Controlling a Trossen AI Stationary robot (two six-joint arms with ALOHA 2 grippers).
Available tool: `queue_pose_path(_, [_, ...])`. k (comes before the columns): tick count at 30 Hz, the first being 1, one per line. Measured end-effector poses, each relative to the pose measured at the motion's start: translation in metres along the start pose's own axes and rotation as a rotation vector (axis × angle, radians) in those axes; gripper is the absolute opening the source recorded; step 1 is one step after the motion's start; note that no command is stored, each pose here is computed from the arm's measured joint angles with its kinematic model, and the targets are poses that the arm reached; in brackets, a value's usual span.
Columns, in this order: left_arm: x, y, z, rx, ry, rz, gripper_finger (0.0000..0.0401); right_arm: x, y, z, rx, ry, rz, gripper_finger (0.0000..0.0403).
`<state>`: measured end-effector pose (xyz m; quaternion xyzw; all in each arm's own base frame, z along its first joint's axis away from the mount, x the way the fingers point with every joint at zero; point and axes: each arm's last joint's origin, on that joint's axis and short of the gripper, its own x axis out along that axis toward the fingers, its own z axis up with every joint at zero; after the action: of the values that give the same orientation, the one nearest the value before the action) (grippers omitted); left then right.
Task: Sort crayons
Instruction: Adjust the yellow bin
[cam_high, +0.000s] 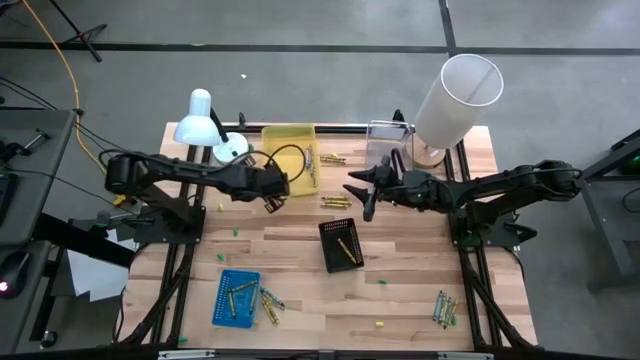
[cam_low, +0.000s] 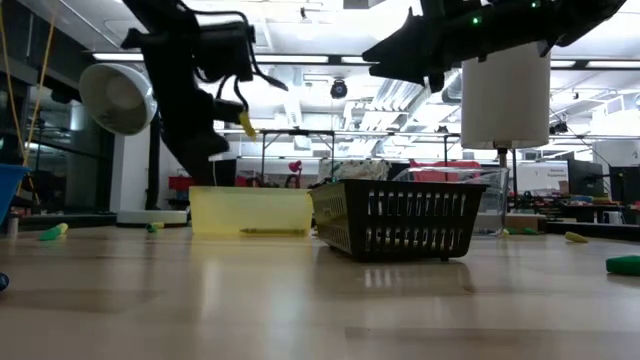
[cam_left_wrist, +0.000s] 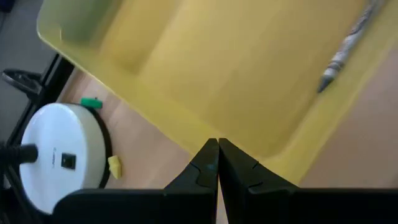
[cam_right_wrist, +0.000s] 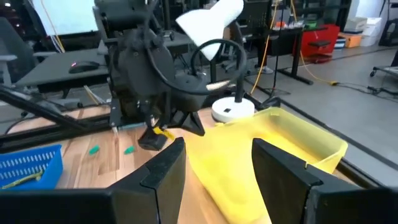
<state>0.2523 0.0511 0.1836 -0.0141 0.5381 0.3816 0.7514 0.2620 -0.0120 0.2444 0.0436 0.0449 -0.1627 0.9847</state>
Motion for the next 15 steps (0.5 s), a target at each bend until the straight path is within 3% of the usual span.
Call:
queue_pose_path(8, [-0.017,0.012,-0.008,0.032,0.015,-0.062,0.0,0.0,0.0,0.001,-0.018,-0.008,-0.003,0.0179])
queue_pose_path(15, [-0.018,0.006,0.002,0.006,-0.049,-0.2,0.0,0.0,0.0,0.0,-0.01,-0.003,-0.003,0.0179])
